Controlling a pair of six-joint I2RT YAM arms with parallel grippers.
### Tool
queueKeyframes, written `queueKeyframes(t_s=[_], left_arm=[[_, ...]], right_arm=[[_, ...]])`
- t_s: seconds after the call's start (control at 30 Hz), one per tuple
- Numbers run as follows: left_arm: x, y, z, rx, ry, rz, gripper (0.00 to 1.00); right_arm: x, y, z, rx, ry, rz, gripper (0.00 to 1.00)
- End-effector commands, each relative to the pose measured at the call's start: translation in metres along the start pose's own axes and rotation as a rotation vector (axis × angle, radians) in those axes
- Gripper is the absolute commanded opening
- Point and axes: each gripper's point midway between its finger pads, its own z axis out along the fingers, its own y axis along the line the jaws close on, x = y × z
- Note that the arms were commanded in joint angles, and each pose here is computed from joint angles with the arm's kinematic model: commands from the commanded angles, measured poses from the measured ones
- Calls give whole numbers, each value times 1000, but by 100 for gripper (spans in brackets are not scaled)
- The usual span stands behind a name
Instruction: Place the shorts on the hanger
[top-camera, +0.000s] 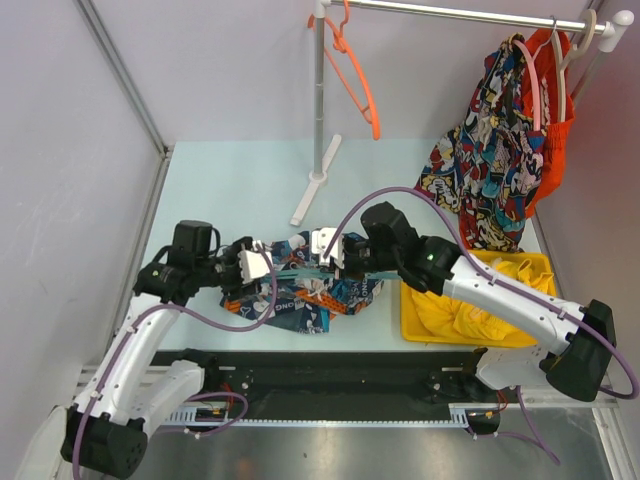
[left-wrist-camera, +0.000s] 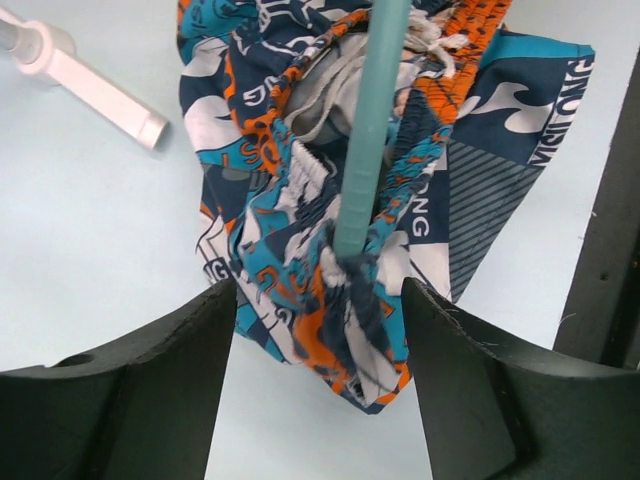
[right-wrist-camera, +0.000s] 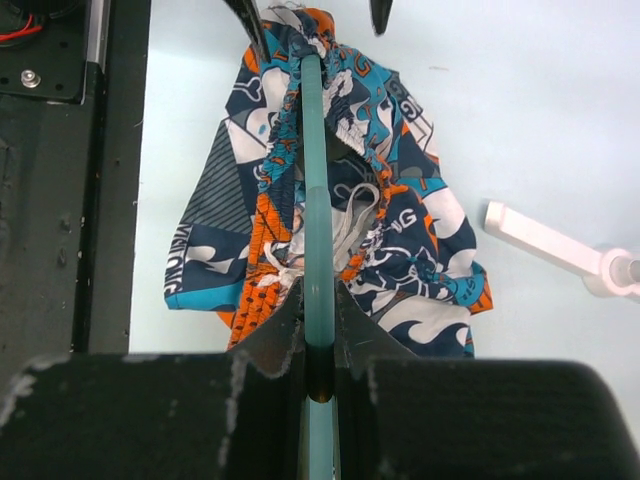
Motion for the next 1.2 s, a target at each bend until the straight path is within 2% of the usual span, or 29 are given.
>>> queueKeyframes(t_s=[0.0, 0.1, 0.13, 0.23, 0.37, 0.47, 0.5, 0.57, 0.6, 0.67, 0.7, 0.73, 0.8, 0.87, 0.97, 1.0, 1.07, 1.17], left_arm=[[-10, -4, 10, 61, -64, 22, 70], [-13, 4, 18, 52, -88, 1, 61], [-14, 3, 20, 61, -93, -14, 52], [-13, -2, 25, 88, -101, -30, 39], [-11, -10, 28, 109, -110, -61, 40], [-12, -11, 31, 109, -127, -116, 18], [-12, -11, 32, 103, -127, -142, 1], [-10, -9, 32, 76, -121, -222, 0], [-10, -4, 30, 47, -132, -265, 0], [-13, 1, 26, 7, -156, -281, 0], [-14, 1, 25, -4, -159, -302, 0], [-11, 1, 25, -15, -153, -312, 0], [-9, 2, 24, -29, -151, -327, 0], [-7, 2, 25, -33, -148, -340, 0], [-7, 4, 26, -41, -158, -366, 0], [-7, 5, 27, -43, -160, -381, 0], [-9, 8, 27, -49, -169, -401, 0], [-11, 11, 27, -56, -178, -424, 0]], right_arm=[[-37, -10, -5, 37, -129, -103, 0], [-37, -10, -4, 33, -131, -121, 0], [-39, -10, -4, 34, -139, -126, 0], [-42, -10, -4, 35, -148, -131, 0], [-44, -11, -3, 39, -156, -111, 0], [-43, -10, -4, 43, -150, -80, 0], [-41, -13, -5, 61, -140, -67, 3], [-40, -16, -10, 95, -128, -27, 23], [-36, -20, -16, 128, -102, -5, 53], [-31, -24, -33, 196, -69, 52, 77], [-29, -24, -39, 206, -56, 59, 93], [-28, -21, -46, 211, -50, 62, 96], [-24, -11, -60, 202, -27, 77, 95], [-9, 1, -62, 181, 45, 93, 88], [20, 13, -51, 173, 151, 113, 81], [42, 20, -41, 164, 212, 115, 80], [55, 23, -32, 189, 241, 83, 76], [76, 23, -16, 212, 296, 55, 76]])
